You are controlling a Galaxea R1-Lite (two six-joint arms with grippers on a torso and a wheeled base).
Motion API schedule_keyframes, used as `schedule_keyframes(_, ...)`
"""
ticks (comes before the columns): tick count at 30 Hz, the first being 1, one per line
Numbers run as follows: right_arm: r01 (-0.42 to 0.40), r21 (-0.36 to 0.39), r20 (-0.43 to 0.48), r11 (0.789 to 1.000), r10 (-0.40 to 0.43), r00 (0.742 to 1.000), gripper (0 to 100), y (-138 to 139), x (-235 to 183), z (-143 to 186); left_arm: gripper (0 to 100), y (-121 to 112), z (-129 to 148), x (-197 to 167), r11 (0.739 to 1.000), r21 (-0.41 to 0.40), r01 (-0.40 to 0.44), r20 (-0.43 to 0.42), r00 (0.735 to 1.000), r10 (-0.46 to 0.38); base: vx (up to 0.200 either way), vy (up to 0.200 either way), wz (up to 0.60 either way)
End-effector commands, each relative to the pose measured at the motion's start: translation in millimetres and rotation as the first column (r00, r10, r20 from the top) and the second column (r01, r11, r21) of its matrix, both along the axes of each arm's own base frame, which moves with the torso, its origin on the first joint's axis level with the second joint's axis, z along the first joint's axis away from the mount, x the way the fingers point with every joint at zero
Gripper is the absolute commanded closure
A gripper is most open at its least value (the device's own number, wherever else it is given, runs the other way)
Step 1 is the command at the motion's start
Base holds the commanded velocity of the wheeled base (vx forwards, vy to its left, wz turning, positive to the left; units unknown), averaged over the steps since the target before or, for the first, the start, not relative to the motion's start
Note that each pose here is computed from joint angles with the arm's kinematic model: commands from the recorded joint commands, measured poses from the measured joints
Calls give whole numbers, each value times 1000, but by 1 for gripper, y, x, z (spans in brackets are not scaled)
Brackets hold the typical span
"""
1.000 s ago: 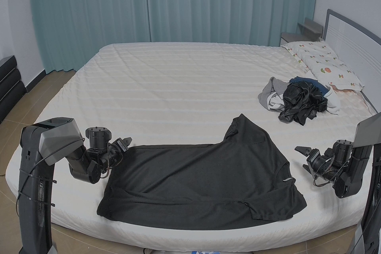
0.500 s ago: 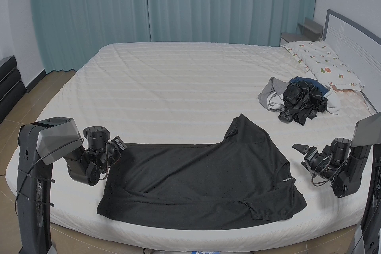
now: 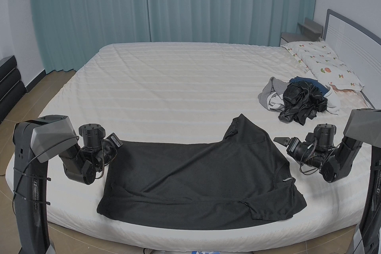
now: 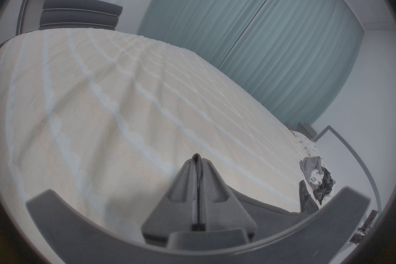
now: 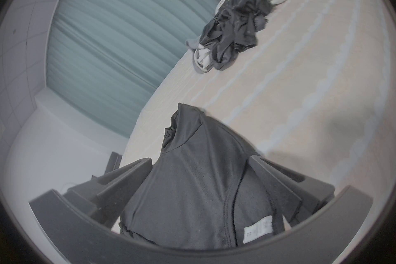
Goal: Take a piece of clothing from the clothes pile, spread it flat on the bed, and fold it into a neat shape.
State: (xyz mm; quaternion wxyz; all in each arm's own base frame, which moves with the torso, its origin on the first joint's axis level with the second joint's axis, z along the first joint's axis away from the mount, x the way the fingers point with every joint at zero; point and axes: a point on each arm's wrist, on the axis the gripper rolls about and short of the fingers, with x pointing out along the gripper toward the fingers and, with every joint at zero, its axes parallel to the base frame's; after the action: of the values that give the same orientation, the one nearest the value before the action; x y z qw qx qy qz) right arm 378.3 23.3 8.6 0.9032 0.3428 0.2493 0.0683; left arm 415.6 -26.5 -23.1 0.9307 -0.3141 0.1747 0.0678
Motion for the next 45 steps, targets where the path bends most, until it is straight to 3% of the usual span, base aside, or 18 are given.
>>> schedule_keyframes(1, -75, -178, -17, 981, 73, 997, 0, 21, 62, -15, 100, 2, 2, -3, 999, -50, -3, -9, 1000, 2, 0, 0, 0)
schedule_keyframes(4, -93, -224, -4, 970, 95, 995, 0, 26, 81, -24, 100, 1, 2, -4, 999, -54, 2, -11, 1000, -3, 0, 0, 0)
schedule_keyframes(9, -118, -225, -39, 967, 112, 993, 0, 37, 102, -43, 100, 2, 1, -4, 999, -53, -1, -15, 1000, 0, 0, 0, 0)
schedule_keyframes(22, -112, -224, -41, 968, 106, 994, 0, 35, 119, -49, 100, 4, 1, -4, 999, -53, -4, -14, 1000, 3, 0, 0, 0)
schedule_keyframes(23, -111, -223, -38, 969, 105, 994, 100, 35, 119, -49, 100, 4, 1, -3, 999, -54, -2, -12, 1000, 2, 0, 0, 0)
schedule_keyframes(36, -60, -174, -5, 983, 60, 998, 100, 16, 106, -22, 100, 7, 3, -1, 998, -54, -10, -4, 1000, 9, 0, 0, 0)
schedule_keyframes(45, -19, -132, 121, 991, 35, 992, 100, 7, 98, -15, 100, 19, 8, 3, 998, -58, -38, 19, 999, 39, 0, 0, 0)
